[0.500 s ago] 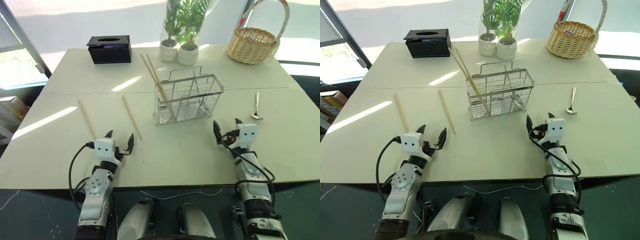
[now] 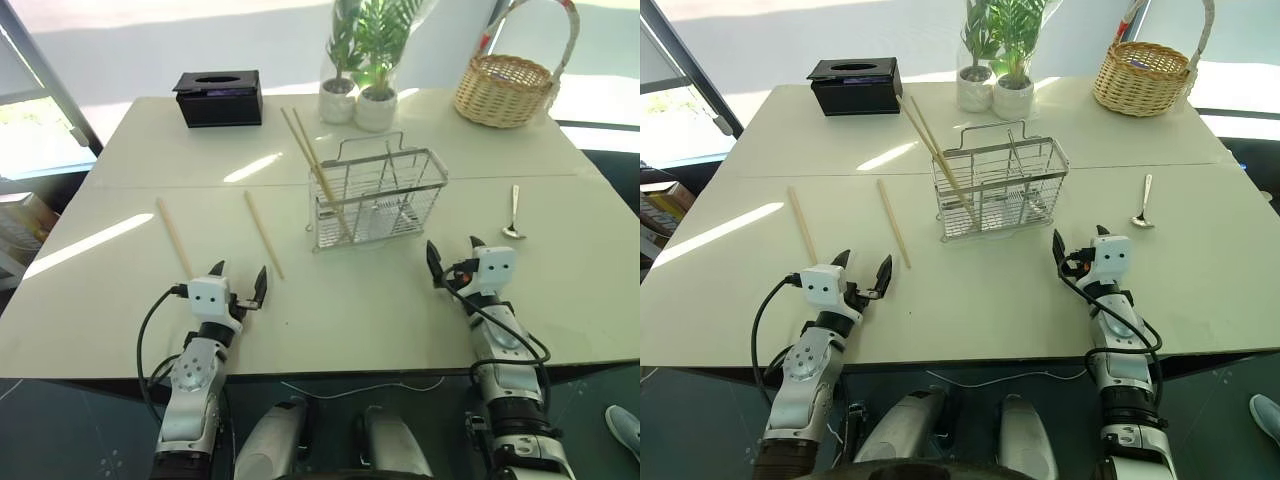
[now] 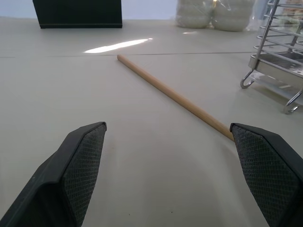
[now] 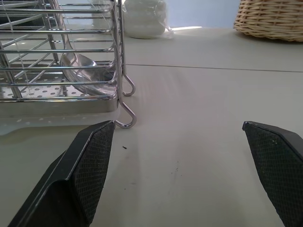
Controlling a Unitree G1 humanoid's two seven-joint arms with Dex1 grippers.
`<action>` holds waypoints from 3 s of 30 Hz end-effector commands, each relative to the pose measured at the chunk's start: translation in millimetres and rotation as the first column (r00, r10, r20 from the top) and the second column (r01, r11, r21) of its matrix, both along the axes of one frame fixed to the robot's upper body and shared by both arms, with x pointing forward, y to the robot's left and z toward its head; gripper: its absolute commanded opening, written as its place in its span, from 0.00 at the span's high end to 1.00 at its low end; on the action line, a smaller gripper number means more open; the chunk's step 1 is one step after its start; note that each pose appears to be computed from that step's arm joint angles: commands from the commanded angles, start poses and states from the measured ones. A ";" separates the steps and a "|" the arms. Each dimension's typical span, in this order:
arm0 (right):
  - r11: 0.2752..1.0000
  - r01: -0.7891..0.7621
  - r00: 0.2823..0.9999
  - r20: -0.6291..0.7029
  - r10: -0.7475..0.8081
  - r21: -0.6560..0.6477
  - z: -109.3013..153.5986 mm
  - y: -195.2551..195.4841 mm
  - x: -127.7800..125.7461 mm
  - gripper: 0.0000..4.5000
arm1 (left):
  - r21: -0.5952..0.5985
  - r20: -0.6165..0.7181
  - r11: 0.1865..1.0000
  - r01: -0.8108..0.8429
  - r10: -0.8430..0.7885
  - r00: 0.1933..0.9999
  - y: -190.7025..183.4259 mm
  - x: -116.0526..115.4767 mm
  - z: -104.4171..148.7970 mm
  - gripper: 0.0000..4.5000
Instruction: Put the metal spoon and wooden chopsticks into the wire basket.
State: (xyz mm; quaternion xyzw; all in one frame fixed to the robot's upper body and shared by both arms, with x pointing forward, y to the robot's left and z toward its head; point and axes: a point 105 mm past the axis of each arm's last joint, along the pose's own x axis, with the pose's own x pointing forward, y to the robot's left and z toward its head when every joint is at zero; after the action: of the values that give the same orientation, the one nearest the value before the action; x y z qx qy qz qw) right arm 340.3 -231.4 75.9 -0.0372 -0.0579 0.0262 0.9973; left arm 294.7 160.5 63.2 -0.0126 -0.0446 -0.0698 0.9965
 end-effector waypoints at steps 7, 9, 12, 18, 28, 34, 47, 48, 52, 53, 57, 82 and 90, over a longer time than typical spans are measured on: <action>1.000 -0.005 0.999 0.033 0.005 0.010 8.9 2.3 2.0 0.00 | 0.024 0.045 1.000 0.005 -0.006 0.999 6.7 1.0 9.1 0.02; 1.000 -0.007 1.000 0.030 0.007 0.010 7.9 3.2 1.3 0.00 | 0.035 0.051 0.999 0.011 -0.013 0.999 8.8 1.1 11.7 0.02; 1.000 -0.010 1.000 0.028 0.010 0.010 7.5 3.7 1.3 0.00 | 0.052 0.069 0.998 0.038 -0.042 0.997 12.4 0.7 20.5 0.02; 1.000 -0.026 0.999 0.026 0.025 0.008 12.0 3.9 3.3 0.00 | 0.097 0.086 0.930 0.353 -0.362 0.928 -10.8 -7.2 55.2 0.02; 0.999 -0.034 0.999 0.004 0.034 -0.011 42.1 -11.0 1.5 0.00 | 0.165 -0.002 0.626 0.762 -0.773 0.635 -22.7 -22.3 136.1 0.02; 0.995 0.013 0.989 -0.143 -0.027 -0.102 48.6 -31.0 -5.6 0.00 | 0.182 -0.064 0.528 0.829 -0.835 0.546 -24.0 -26.5 163.3 0.02; 0.988 0.153 0.923 -0.361 -0.137 0.015 95.2 -82.0 20.6 0.00 | 0.153 -0.052 0.555 0.818 -0.821 0.568 -37.3 -17.3 149.9 0.02; 0.984 0.173 0.916 -0.372 -0.150 0.031 95.6 -88.1 24.2 0.00 | 0.152 -0.053 0.557 0.816 -0.820 0.569 -39.0 -18.3 147.8 0.02; 0.971 0.218 0.891 -0.425 -0.158 0.095 91.7 -98.5 36.2 0.00 | 0.142 -0.043 0.569 0.810 -0.814 0.580 -43.4 -22.3 143.2 0.02; 0.970 0.221 0.888 -0.432 -0.158 0.098 90.6 -99.2 39.7 0.00 | 0.138 -0.038 0.575 0.807 -0.811 0.584 -43.9 -23.0 142.9 0.02; 0.960 0.245 0.878 -0.451 -0.160 0.136 86.4 -102.3 54.1 0.00 | 0.129 -0.023 0.596 0.793 -0.797 0.603 -45.3 -25.7 142.4 0.02; 0.924 0.360 0.849 -0.458 -0.265 0.133 64.3 -105.8 90.2 0.00 | 0.120 0.007 0.664 0.738 -0.744 0.668 -47.3 -37.4 145.3 0.02; 0.919 0.367 0.842 -0.471 -0.264 0.141 62.1 -101.7 91.9 0.00 | 0.125 0.017 0.665 0.736 -0.743 0.669 -49.1 -35.1 147.4 0.02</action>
State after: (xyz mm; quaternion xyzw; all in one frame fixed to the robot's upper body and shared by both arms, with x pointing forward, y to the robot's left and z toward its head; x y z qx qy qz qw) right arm 426.0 -333.6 119.0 0.0689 0.2029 -0.1401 0.9667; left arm 261.8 111.6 199.3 0.0129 -0.0425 -0.4700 0.8815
